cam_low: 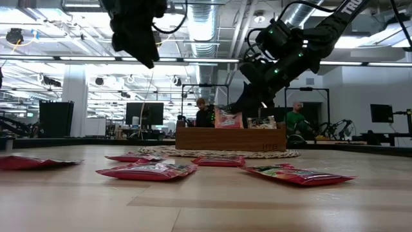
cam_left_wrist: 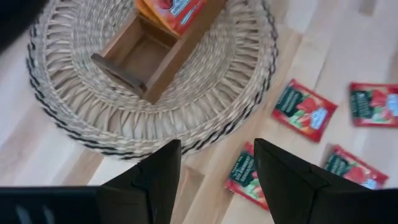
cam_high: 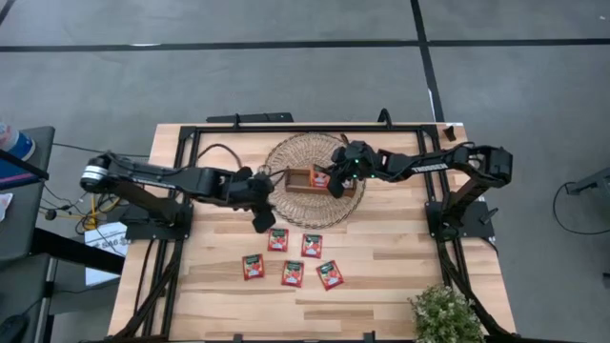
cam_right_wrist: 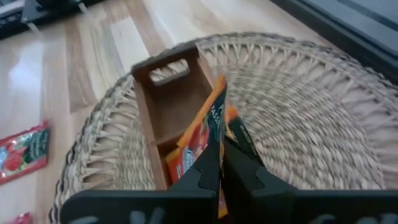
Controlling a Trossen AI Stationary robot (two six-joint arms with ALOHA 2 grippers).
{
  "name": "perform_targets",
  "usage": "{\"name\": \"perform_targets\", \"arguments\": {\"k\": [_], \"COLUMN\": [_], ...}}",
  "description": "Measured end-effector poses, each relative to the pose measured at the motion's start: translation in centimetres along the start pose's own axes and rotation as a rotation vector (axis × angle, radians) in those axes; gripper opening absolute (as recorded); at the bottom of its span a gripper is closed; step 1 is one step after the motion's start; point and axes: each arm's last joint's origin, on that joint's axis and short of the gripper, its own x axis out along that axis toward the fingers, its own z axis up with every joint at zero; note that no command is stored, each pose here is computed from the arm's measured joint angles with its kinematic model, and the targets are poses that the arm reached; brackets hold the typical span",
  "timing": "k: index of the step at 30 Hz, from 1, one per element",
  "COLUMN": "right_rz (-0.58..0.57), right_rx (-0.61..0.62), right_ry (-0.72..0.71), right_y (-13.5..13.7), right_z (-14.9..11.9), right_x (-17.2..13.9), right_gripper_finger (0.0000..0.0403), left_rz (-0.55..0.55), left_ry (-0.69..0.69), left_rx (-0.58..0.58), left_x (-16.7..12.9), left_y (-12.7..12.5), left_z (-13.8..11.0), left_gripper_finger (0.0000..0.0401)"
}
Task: Pick & Place Tea
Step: Put the orange tea bag into the middle slot of the wooden organizer
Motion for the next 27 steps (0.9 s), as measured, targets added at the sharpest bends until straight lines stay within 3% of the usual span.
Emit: {"name": "perform_targets", "arguments": {"k": [14, 21, 27], "right_rz": [0.016, -0.014, -0.072], "right_rx": [-0.052, -0.097, -0.142], "right_ry": [0.039, 0.053, 0.053], "right_y": [1.1, 2.9, 4.0], "right_z": [-0.5, -1.0, -1.3], "right_x": [0.1, 0.1, 0.0], "right_gripper_finger": [0.0, 0.0, 0.0], "left_rz": [-0.171, -0.267, -0.281], "left_ry": [-0.169, -0.228, -0.231], "left_rx": [-0.184, -0.218, -0.22], "left_x": [-0.9, -1.0, -1.0], "left_y": [3.2, 3.2, 3.1], "left_z": [-4.7, -5.0, -4.9], "left_gripper_finger": [0.0195, 0.0195, 0.0195]}}
